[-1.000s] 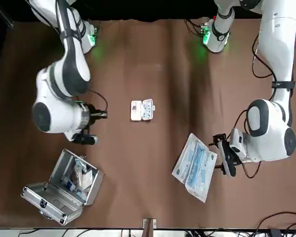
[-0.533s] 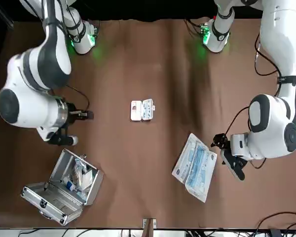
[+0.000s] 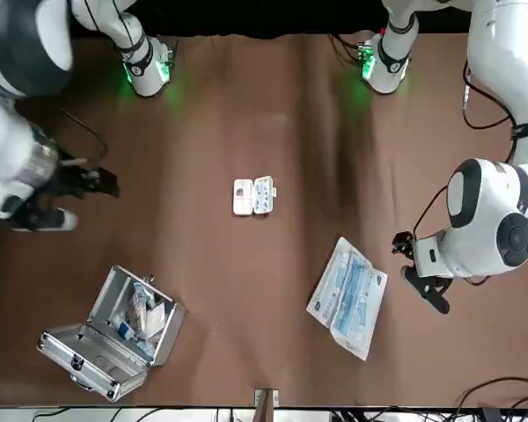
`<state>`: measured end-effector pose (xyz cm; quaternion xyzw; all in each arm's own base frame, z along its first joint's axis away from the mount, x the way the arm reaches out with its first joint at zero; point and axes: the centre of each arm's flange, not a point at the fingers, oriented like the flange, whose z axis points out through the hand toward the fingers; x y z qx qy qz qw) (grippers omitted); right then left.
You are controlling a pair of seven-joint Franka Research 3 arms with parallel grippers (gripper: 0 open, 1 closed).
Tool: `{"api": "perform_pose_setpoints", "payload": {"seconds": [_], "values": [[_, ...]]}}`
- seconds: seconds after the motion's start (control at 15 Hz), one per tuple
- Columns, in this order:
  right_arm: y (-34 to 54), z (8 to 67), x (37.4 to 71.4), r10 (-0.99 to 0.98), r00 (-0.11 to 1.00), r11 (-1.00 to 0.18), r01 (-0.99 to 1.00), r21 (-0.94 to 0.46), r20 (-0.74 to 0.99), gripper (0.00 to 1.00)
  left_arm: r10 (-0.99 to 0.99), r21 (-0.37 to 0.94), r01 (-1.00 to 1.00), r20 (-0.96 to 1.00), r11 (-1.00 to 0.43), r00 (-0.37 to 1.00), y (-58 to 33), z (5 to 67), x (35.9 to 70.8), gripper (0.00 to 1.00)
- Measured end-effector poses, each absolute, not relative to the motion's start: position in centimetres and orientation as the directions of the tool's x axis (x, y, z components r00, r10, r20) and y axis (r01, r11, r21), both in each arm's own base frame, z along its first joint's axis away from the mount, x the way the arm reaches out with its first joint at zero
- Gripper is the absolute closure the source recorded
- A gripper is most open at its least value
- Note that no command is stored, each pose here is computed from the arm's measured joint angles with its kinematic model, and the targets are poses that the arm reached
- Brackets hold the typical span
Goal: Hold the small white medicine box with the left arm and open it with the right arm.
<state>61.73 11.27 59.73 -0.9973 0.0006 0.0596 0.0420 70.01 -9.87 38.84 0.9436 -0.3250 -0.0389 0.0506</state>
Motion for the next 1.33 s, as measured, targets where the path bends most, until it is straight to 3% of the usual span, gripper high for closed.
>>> {"api": "perform_pose_setpoints", "payload": {"seconds": [0.47,0.8,1.33], "values": [[7.0,61.3,60.7,-0.005,0.99,-0.998,-0.014,-0.069,-0.139,0.02,-0.295,0.057,-0.291,-0.085,-0.955,0.952,-9.0,43.4,68.7,0.0],[2.7,62.0,60.6,-0.021,0.991,-0.996,-0.032,-0.08,-0.134,0.01,-0.065,0.024,-0.063,-0.086,-0.998,0.994,-9.0,46.9,67.5,0.0],[-2.3,65.4,57.9,-0.032,0.996,-0.993,-0.041,-0.106,-0.084,0.01,-0.017,-0.002,-0.017,-0.014,-1.0,1.0,-8.4,57.2,63.3,0.0]]}}
